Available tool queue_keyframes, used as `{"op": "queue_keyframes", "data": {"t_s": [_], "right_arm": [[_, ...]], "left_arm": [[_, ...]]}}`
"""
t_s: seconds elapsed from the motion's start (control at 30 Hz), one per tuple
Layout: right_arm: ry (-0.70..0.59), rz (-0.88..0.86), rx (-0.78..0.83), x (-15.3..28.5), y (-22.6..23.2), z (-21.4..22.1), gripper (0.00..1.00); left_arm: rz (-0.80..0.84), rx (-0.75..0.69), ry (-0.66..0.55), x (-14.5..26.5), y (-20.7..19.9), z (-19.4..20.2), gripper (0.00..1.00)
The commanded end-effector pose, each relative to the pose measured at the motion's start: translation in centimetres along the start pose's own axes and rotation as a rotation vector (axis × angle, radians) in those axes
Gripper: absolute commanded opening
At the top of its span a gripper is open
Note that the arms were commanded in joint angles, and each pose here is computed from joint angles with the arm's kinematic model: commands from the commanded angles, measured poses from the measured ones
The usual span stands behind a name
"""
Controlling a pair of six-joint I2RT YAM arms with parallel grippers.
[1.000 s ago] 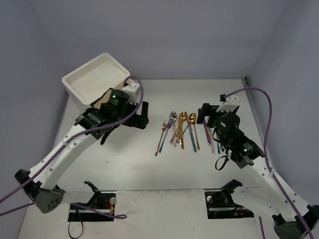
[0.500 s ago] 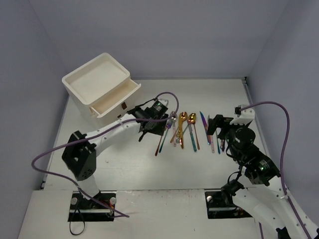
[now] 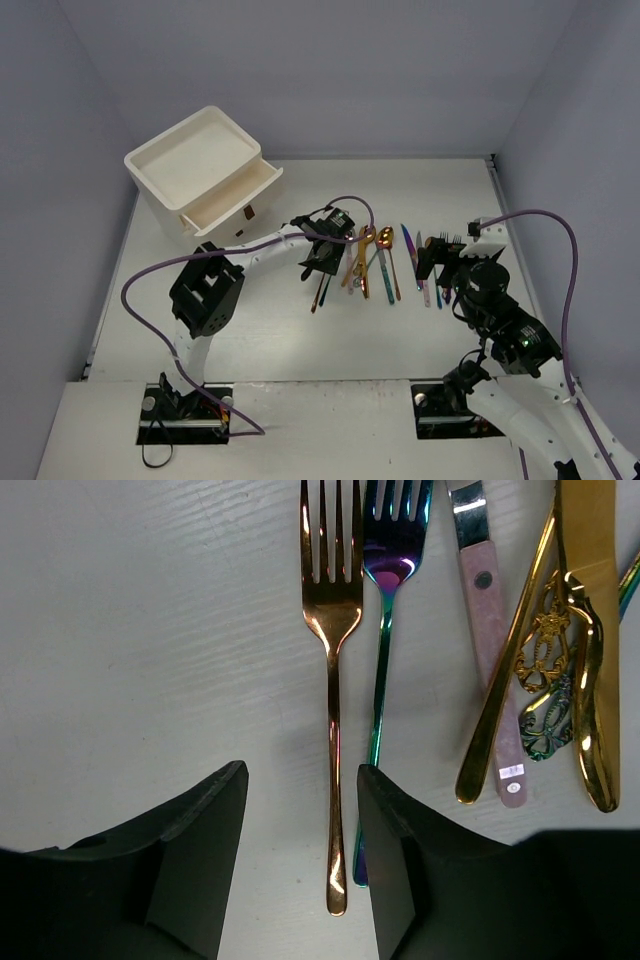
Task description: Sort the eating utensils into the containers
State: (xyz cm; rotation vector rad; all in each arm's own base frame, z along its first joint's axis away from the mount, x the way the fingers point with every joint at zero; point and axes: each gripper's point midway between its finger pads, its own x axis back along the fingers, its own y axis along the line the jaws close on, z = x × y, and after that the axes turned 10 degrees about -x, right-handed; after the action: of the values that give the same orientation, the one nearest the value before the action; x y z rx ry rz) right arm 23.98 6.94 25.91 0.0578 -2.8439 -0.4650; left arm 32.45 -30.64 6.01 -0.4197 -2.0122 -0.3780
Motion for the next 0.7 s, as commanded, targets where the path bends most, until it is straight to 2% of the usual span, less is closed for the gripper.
{"op": "queue_keyframes", "data": {"t_s": [0.0,0.23,0.43,0.57,0.67], "right_arm": [[-0.044,-0.030,-0.028,0.1,0.6,-1.2,0.86],[-0.046,-0.030,-0.028,0.2,0.5,-1.1,0.87],[-0.045,-0.031,-0.025,0.2,0.5,-1.0,0.87],[-0.049,-0.033,-0.029,0.3,0.5,-1.1,0.87],[-0.046,-0.033,-0.033,0.3,0.4,-0.9,0.87]], "left_arm": [[-0.013,0.032,-0.088,0.8,0.8,-3.4,0.43],[-0.020,0.018,-0.062,-0.9,0.6,-3.2,0.42],[-0.012,0.011,-0.031,-2.4,0.1,-2.8,0.36],[-0.010,0.000,-0.001,-3.5,-0.2,-1.9,0.25],[-0.014,-0.015,0.031,-4.3,-0.1,-0.8,0.04]]}}
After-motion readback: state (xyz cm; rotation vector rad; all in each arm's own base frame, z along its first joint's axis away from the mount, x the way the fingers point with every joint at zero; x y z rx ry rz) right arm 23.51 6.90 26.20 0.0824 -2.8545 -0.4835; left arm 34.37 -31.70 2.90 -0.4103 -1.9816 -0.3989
